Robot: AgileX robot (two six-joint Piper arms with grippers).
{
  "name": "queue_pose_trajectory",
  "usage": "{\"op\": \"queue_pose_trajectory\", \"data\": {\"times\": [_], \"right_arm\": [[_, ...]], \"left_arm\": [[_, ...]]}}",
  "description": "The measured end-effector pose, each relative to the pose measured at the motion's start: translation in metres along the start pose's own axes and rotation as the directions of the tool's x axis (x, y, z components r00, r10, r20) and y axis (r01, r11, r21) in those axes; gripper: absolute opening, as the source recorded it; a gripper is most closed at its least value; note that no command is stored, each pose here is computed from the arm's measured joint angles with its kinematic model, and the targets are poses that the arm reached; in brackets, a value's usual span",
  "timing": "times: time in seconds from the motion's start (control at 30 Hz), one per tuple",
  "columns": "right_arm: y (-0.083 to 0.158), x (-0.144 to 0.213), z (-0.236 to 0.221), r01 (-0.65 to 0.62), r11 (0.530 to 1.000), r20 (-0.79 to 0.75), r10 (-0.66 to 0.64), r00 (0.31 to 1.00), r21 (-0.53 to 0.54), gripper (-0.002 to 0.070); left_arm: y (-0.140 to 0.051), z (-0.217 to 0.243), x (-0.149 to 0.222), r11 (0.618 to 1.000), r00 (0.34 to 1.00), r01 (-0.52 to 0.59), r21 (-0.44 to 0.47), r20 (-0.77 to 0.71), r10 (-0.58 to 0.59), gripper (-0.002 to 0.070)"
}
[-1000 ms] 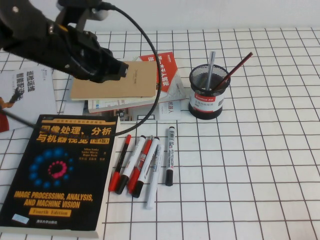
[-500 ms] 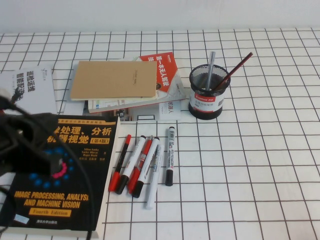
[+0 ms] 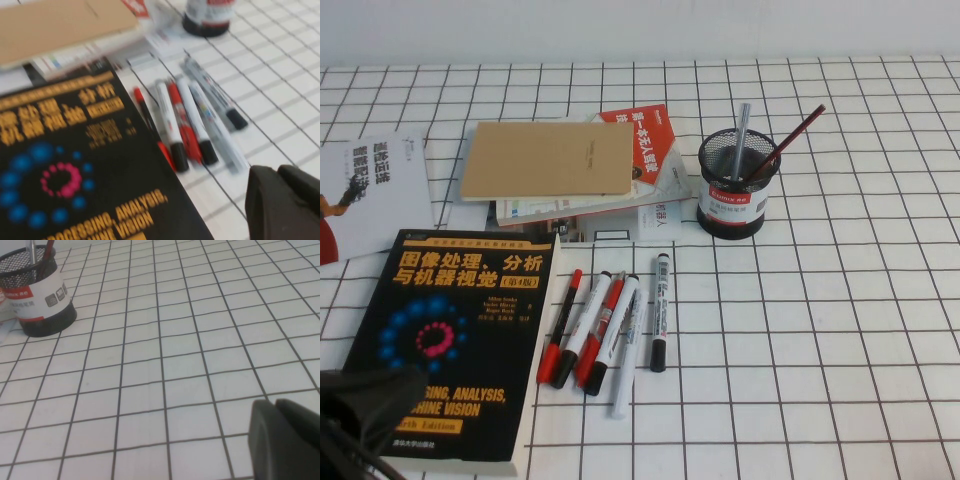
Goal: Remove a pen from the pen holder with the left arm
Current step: 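Take a marker out of the pen holder and lay it on the table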
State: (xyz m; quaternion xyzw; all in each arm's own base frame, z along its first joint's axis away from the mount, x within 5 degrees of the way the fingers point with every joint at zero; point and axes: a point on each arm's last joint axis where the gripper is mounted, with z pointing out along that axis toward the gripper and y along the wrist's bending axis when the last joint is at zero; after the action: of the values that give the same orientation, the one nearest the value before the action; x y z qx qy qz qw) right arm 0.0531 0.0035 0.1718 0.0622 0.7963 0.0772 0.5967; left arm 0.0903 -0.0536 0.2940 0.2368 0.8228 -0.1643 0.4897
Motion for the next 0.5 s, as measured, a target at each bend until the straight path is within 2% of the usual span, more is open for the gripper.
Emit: {"op": "queue_pose_trajectory", "data": {"times": [0.23,0.5], "right_arm": [[0.0,0.0,0.0,0.0,1.0,0.0,0.0,1.0,0.0,-0.0016],[0.0,0.0,0.0,0.0,1.0,0.0,0.0,1.0,0.0,-0.0016]], "left_arm": [[-0.005,-0.001,0.011,0.998,0.993,0.002,0.06,-0.121,0.006,0.0001],[-0.001,0.001,0.018,0.999,0.989,-0.047,0.022,-0.14,0.05,0.0001]]}}
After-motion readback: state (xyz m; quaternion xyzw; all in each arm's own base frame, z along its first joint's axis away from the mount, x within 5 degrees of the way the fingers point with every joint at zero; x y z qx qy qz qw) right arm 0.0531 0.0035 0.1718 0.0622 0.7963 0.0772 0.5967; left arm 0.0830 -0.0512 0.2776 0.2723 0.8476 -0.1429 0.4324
